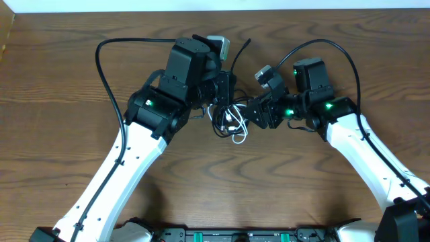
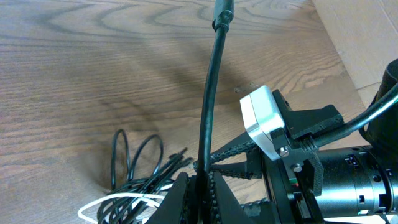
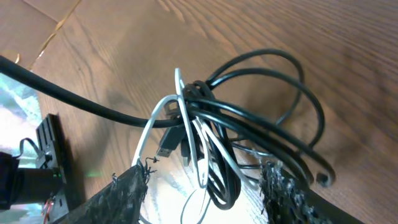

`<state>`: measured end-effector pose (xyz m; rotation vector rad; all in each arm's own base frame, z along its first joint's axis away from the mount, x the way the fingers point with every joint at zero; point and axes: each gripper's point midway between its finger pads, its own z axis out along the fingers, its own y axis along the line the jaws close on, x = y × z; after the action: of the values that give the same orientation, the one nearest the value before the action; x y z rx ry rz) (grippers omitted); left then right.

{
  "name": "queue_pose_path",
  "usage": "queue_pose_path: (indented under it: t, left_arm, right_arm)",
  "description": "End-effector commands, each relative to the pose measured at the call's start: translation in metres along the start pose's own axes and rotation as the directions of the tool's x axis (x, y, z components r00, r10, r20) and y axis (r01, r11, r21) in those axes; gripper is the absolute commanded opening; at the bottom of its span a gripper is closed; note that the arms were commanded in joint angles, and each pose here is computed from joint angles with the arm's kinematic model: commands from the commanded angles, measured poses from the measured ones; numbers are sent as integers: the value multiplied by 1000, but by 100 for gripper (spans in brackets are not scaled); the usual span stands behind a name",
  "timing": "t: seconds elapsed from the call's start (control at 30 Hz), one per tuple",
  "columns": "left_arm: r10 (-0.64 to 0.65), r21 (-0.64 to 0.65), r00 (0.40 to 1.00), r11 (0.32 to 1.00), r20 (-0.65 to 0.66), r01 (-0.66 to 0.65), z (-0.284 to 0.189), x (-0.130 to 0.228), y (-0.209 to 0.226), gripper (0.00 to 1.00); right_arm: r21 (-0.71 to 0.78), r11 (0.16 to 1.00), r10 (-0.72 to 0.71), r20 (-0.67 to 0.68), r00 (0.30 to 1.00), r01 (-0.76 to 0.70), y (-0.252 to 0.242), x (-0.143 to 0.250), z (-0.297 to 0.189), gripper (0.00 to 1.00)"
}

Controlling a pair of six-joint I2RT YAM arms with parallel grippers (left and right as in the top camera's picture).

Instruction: Untangle cables

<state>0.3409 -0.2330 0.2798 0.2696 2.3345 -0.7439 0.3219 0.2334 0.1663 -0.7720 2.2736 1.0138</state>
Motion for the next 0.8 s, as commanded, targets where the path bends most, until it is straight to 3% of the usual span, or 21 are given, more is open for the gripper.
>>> queue_pose_path:
  t: [0.0, 0.3, 0.5, 0.77]
  left_arm:
    - [-2, 20, 1000, 1000, 10, 2, -3, -6, -6, 8]
    - [-2, 20, 1000, 1000, 10, 2, -3, -6, -6, 8]
    - [-2, 20, 1000, 1000, 10, 2, -3, -6, -6, 8]
    - [-2, 21, 1000, 1000, 10, 2, -3, -6, -6, 8]
  right_arm:
    - [-32, 999, -35, 39, 999, 37, 14, -14, -7, 60]
    - [-33, 999, -27, 85, 996, 30, 26, -25, -22, 59]
    - [-12, 999, -37, 48, 998, 37, 28, -17, -13, 57]
    - [105, 993, -45, -55, 997, 51, 17, 5, 12, 35]
